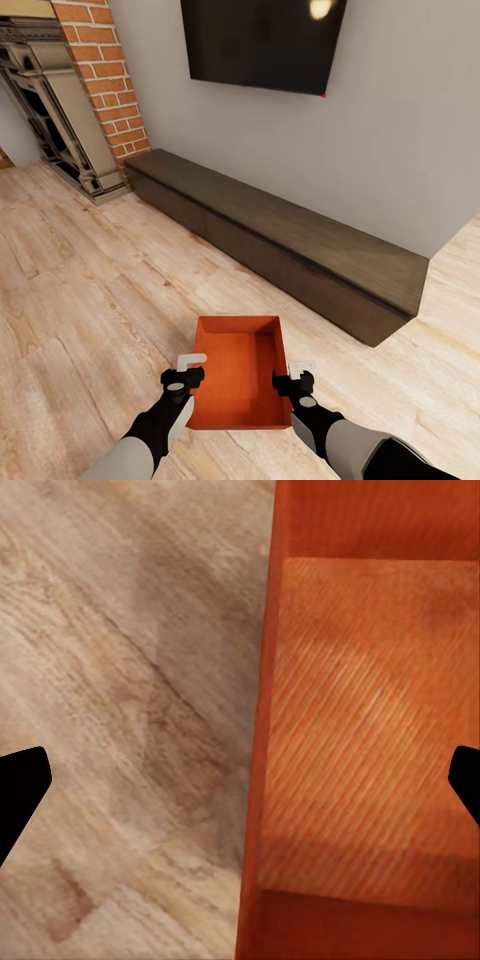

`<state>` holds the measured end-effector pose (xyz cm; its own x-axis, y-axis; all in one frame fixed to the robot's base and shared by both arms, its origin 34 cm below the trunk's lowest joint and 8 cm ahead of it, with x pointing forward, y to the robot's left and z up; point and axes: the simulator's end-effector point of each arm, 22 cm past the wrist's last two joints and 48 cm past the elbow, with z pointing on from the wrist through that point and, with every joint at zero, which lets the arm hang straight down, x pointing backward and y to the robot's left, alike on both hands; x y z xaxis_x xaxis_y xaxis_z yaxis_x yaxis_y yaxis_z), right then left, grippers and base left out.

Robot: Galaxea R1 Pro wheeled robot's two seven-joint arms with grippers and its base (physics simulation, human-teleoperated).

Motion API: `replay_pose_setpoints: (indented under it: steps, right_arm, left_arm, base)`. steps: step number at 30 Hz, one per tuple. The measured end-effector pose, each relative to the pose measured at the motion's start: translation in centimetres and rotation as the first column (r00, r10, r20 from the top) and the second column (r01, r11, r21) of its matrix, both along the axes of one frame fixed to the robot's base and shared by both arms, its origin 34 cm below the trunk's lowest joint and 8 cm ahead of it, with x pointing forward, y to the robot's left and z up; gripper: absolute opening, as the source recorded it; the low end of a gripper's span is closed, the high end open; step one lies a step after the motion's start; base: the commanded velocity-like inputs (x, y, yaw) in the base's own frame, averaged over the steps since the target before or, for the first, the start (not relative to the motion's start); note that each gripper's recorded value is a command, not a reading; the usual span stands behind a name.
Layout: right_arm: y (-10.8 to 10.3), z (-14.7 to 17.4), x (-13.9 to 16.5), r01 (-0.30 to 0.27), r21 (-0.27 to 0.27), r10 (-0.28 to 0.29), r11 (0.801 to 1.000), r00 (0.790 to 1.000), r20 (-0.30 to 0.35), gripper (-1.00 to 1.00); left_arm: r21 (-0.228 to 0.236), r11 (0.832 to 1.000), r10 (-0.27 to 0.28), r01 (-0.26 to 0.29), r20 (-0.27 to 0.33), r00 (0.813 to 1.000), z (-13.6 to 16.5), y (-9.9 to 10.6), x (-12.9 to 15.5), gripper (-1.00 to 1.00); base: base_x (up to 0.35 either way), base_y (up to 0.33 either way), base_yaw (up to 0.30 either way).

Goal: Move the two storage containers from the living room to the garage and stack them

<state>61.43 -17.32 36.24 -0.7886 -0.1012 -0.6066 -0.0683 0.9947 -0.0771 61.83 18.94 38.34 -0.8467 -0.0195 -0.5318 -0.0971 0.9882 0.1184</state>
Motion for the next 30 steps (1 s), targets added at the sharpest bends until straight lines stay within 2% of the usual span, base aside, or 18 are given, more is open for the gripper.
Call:
replay_pose_setpoints:
  steps: [30]
  right_arm:
    - [0.0,-6.2,-1.1,-0.001,0.002,0.001,1.0,1.0,0.001,1.0]
  left_arm:
    - [0.003,1.0,0.001,-0.001,0.004,1.0,-6.2,0.2,-1.0,1.0]
  base:
    - [0.0,0.0,0.0]
